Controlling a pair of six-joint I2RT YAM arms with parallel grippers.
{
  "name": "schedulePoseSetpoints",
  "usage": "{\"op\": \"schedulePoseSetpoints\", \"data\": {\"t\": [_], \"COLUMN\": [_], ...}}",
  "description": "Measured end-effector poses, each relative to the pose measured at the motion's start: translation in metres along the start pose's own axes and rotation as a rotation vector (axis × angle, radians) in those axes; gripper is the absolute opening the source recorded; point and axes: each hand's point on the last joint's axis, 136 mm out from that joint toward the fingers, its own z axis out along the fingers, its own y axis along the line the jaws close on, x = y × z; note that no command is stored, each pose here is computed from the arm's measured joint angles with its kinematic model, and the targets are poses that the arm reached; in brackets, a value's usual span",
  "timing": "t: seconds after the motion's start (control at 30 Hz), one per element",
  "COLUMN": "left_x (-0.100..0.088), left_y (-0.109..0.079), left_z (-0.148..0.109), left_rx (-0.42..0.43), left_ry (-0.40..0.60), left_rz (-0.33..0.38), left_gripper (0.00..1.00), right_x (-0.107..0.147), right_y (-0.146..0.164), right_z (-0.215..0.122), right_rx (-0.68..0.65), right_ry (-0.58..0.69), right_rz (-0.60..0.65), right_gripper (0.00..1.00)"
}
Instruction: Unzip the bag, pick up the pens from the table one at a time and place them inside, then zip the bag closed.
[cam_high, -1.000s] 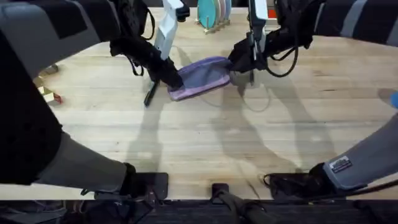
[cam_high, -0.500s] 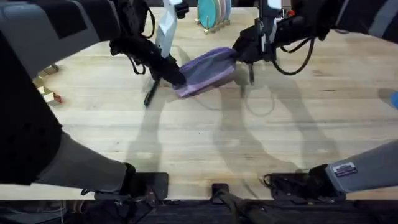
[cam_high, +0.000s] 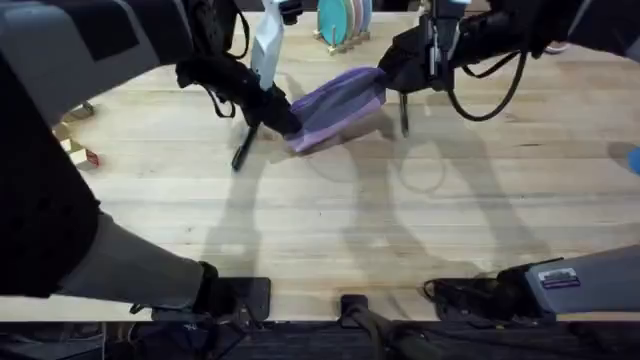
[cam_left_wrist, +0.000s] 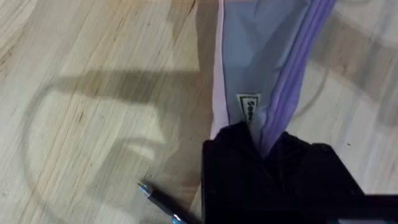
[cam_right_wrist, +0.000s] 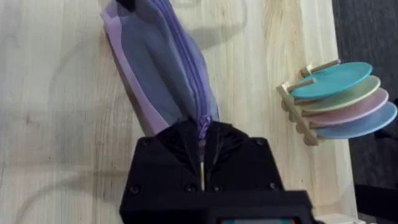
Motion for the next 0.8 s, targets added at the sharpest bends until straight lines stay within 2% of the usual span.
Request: {"op": "schedulePoseSetpoints", "data": {"t": [0.8], "left_x": [-0.003], "left_y": [-0.002], "left_z": [0.0], "left_rx": [0.01], "left_ry": [-0.013], "left_rz": [0.002], "left_gripper": [0.043], "right_x": [-0.011], "right_y": [-0.002], "right_z": [-0.012], "right_rx": [0.027], "right_ry": [-0.008], "right_rz": [-0.024], "right_gripper": [0.031]}}
